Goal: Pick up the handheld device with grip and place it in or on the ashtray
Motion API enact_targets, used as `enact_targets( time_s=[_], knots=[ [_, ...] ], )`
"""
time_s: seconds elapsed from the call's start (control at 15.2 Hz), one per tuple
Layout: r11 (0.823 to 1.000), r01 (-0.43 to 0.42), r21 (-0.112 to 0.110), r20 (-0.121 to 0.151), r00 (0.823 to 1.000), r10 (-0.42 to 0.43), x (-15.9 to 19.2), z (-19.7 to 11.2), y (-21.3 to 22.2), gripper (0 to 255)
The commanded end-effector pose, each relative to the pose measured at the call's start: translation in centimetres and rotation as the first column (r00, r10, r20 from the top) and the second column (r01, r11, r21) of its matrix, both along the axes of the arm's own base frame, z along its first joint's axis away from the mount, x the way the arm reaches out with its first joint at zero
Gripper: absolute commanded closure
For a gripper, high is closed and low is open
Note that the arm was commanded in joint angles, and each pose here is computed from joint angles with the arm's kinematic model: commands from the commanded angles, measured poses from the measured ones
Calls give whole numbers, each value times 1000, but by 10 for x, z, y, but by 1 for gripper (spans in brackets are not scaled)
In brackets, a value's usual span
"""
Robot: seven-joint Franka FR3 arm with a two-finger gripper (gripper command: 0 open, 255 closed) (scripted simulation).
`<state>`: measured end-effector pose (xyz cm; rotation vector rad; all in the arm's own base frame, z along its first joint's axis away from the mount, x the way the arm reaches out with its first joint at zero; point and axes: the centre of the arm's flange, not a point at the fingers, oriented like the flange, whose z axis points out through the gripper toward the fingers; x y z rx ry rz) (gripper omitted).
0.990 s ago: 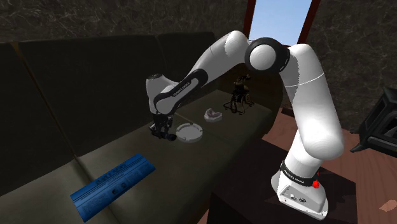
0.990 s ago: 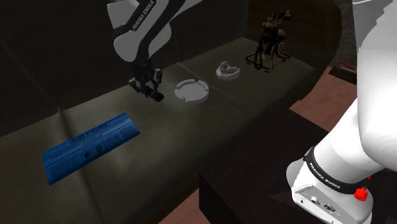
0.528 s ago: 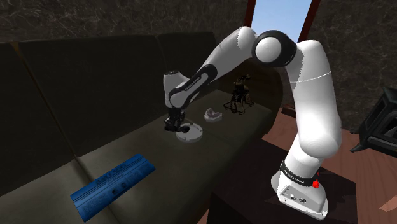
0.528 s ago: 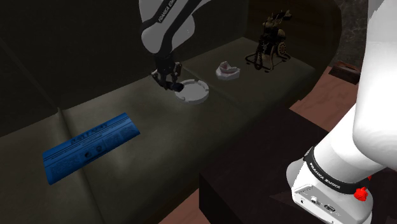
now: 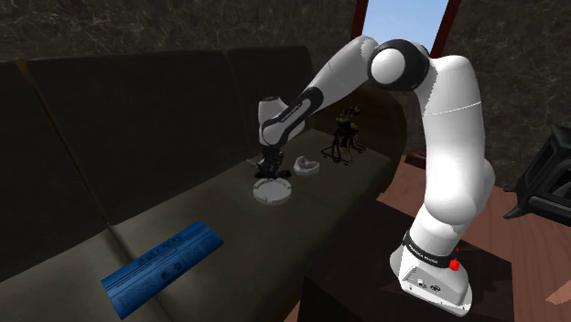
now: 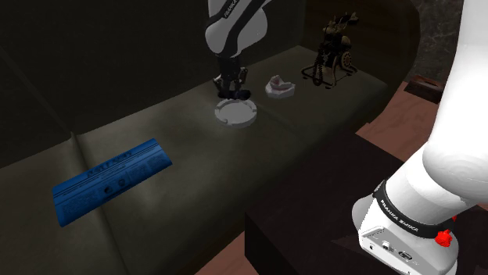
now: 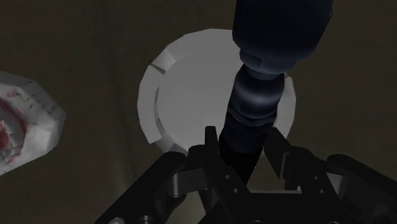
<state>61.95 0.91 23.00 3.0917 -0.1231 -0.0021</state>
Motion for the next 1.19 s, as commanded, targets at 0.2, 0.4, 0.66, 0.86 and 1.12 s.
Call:
enact_targets(
  time_s=[0.2, 0.4, 0.66, 0.86, 1.12],
  knots=[
    [1000, -2, 0, 0, 1000, 2, -4, -18, -18, 255],
    [1000, -2, 0, 0, 1000, 2, -4, -33, -18, 255],
    [1000, -2, 0, 0, 1000, 2, -4, -55, -18, 255],
    [1000, -2, 0, 0, 1000, 2, -4, -69, -18, 255],
    [1000, -2, 0, 0, 1000, 2, -4, -69, -18, 255]
  ],
)
